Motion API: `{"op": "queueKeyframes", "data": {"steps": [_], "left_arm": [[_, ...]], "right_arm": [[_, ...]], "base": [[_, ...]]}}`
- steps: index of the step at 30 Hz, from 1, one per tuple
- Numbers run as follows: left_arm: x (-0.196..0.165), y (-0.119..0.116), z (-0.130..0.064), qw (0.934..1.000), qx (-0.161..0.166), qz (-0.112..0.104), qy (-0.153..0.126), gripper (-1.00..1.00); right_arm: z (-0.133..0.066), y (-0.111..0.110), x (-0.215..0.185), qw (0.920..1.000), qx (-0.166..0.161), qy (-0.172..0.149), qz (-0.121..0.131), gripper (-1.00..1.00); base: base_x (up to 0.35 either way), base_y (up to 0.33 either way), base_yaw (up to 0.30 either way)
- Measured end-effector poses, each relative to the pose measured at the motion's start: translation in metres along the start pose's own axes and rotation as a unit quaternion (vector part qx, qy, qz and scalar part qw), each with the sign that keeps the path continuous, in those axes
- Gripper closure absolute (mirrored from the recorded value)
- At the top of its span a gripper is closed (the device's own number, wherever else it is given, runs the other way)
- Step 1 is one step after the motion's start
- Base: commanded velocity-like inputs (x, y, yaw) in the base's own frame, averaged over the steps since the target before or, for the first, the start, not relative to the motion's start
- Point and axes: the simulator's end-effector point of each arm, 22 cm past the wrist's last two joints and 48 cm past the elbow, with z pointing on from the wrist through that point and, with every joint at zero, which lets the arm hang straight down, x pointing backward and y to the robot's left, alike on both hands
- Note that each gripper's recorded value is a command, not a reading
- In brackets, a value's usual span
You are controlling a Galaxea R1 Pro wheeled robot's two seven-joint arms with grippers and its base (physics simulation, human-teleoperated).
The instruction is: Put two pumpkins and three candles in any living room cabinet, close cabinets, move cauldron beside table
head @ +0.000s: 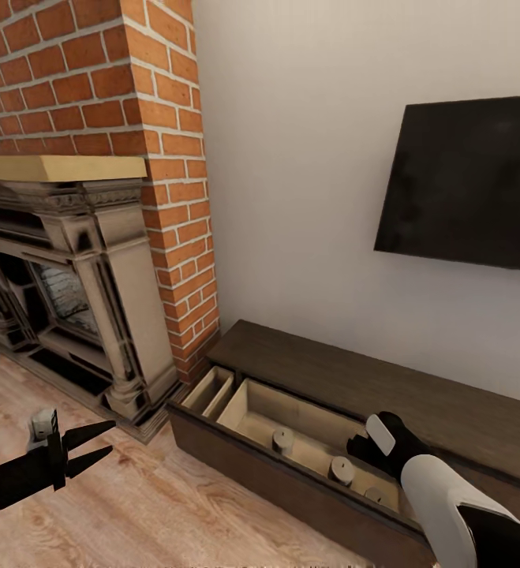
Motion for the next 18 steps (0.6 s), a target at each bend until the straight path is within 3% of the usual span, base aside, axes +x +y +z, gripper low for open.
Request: {"op": "queueKeyframes", "data": {"steps": [7, 18], "left_arm": [[-0.005, -0.015, -0.004, 1.0000, 0.002, 0.003, -0.001, -1.00], [-0.011, -0.037, -0.009, 0.9999, 0.007, 0.008, -0.004, -1.00]], "right_arm": [[-0.016, 0.002, -0.006, 1.0000, -0.003, -0.004, 0.000, -1.00], [-0.040, 0.005, -0.016, 0.9999, -0.008, -0.010, 0.001, -1.00]], "base": [[-0.098, 0.103, -0.205], [-0.005, 0.008, -0.210]]}}
